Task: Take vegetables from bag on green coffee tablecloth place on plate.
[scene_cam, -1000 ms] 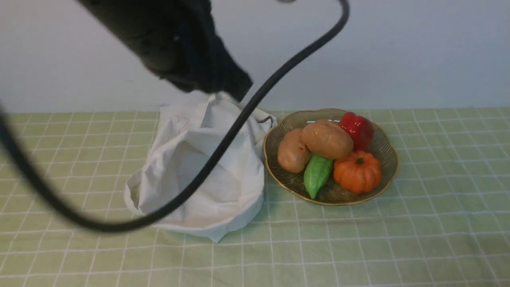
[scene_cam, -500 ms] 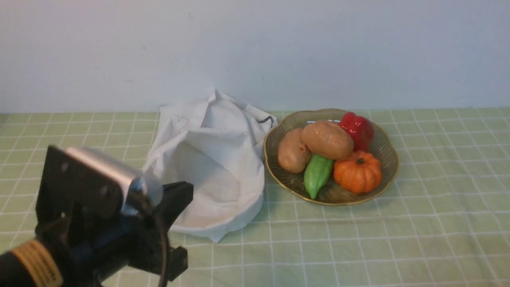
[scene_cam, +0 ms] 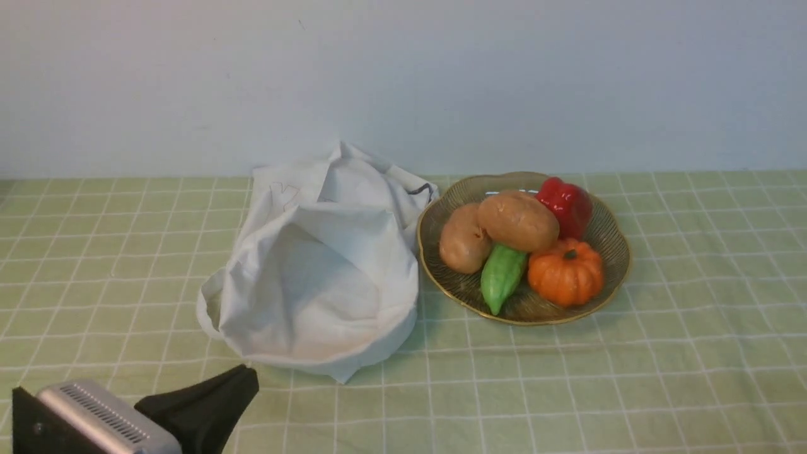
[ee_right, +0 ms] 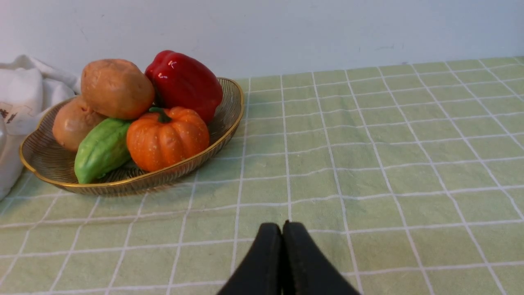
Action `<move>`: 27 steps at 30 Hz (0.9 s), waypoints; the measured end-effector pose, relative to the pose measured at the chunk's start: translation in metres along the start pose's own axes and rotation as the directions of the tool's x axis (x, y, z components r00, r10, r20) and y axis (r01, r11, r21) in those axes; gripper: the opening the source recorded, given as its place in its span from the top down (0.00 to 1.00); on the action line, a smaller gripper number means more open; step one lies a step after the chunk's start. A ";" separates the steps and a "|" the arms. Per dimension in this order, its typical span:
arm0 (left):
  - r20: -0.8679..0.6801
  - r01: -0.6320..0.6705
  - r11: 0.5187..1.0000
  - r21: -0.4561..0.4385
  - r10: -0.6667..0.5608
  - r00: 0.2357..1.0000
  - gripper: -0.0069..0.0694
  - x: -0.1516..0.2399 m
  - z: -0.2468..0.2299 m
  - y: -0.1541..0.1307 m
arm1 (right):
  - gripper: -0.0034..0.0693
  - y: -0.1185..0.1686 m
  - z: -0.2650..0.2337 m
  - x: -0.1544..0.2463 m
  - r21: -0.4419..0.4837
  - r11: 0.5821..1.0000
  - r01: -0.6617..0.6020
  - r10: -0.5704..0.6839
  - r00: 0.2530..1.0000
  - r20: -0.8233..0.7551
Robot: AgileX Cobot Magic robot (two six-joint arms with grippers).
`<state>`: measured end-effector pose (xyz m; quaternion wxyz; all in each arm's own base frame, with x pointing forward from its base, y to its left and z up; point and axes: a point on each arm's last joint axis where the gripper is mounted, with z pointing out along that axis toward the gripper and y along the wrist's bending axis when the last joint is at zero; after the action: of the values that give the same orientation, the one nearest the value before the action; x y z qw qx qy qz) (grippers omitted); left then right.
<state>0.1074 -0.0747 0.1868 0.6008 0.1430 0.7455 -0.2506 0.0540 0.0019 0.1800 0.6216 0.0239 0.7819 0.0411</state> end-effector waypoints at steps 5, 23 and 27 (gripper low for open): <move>-0.015 0.013 1.000 -0.009 -0.013 1.000 0.92 0.005 -0.002 0.002 | 0.98 0.000 0.000 0.000 0.000 1.000 0.000 0.000 1.000 0.000; -0.009 -0.072 0.990 -0.120 0.072 0.997 0.92 0.001 -0.044 0.014 | 0.98 0.000 0.000 0.000 0.000 1.000 0.000 0.000 1.000 0.000; -0.035 -0.156 0.955 -0.253 0.152 0.988 0.92 0.006 -0.061 0.023 | 0.98 0.000 0.000 0.000 0.000 1.000 0.000 0.000 1.000 0.000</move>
<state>0.0675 -0.0229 0.1861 0.6261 0.1241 0.7628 -0.1038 0.0540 0.0019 0.1800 0.6216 0.0239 0.7819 0.0411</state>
